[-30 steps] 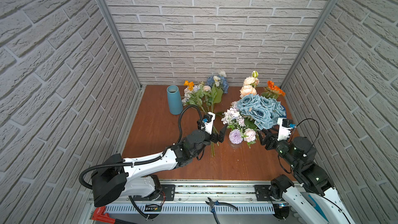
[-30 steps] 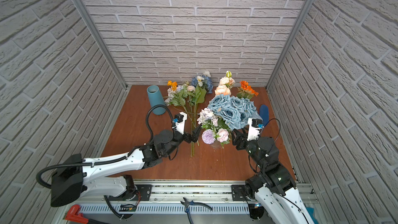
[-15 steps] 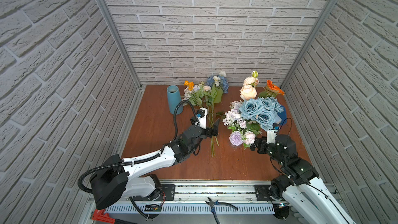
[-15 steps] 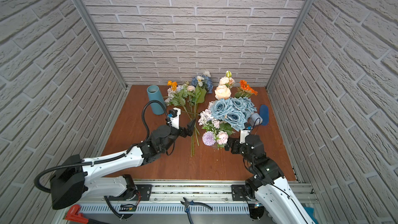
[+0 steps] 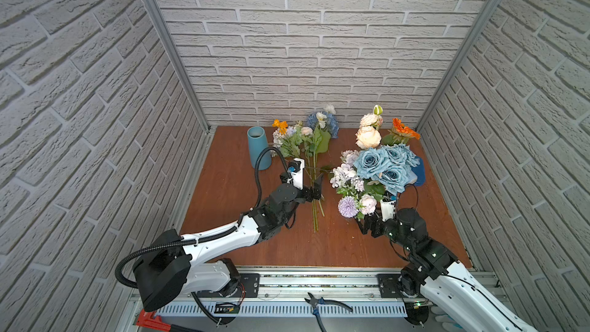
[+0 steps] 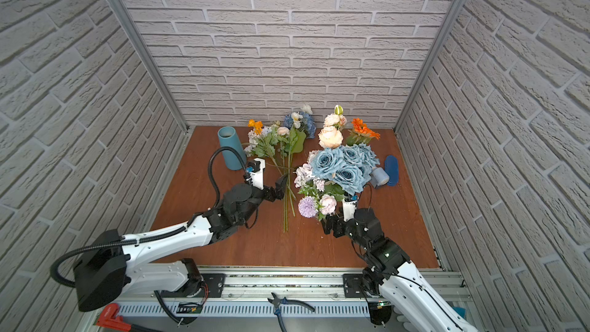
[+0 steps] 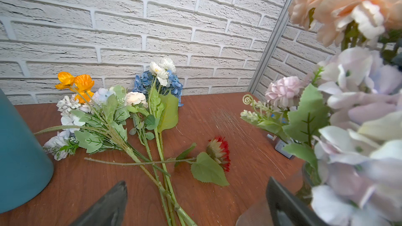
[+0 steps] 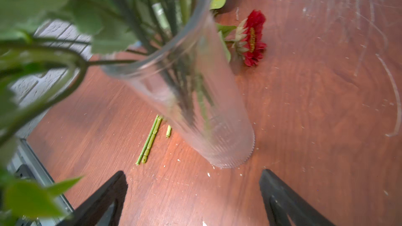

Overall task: Arrange flowers in a vase
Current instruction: Pick up the vase from the center of the table.

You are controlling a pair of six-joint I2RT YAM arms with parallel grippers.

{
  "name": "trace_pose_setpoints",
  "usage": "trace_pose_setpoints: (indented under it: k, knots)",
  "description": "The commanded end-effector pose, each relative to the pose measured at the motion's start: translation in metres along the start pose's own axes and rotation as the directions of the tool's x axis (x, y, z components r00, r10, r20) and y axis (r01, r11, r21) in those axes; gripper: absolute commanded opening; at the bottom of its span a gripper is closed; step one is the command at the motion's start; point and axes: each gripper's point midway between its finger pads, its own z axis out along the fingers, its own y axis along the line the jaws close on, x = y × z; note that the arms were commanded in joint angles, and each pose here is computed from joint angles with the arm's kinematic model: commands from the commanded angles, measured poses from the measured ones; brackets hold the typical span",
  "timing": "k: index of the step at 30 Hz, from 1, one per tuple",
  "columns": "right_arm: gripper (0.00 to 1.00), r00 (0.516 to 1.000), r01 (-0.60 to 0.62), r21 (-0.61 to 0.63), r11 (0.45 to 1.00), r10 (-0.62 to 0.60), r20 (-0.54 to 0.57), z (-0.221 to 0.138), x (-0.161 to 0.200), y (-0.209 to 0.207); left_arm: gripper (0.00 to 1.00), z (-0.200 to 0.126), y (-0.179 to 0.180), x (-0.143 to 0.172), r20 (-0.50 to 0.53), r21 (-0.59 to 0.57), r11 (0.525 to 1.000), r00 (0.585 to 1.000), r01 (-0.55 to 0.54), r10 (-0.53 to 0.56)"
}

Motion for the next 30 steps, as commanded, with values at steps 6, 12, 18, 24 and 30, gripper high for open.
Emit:
trace_pose_setpoints:
  k: [6, 12, 18, 24, 30]
  knots:
    - [0.96, 0.974, 0.178, 0.012, 0.984, -0.178, 0.140, 0.014, -0.014, 0.007, 0.98, -0.003, 0.008, -0.004, 0.028, -0.011, 1.000, 0.999, 0.026, -0.026]
    - [0.98, 0.945, 0.247, 0.061, 0.967, -0.254, 0.206, 0.027, -0.031, 0.007, 0.98, 0.000, 0.005, 0.000, 0.015, 0.007, 0.999, 0.999, 0.044, -0.044]
    - [0.99, 0.920, 0.252, 0.115, 0.961, -0.275, 0.279, 0.040, -0.049, 0.004, 0.98, 0.001, 0.003, 0.006, -0.007, 0.022, 0.998, 0.999, 0.051, -0.051]
    - [0.99, 0.908, 0.248, 0.172, 0.953, -0.291, 0.302, 0.050, -0.059, -0.002, 0.98, -0.001, 0.005, 0.011, -0.020, 0.023, 0.998, 0.998, 0.057, -0.057]
    - [0.99, 0.913, 0.238, 0.135, 0.962, -0.269, 0.307, 0.061, -0.060, 0.005, 0.98, 0.000, 0.003, 0.017, -0.041, 0.048, 0.997, 0.997, 0.066, -0.064]
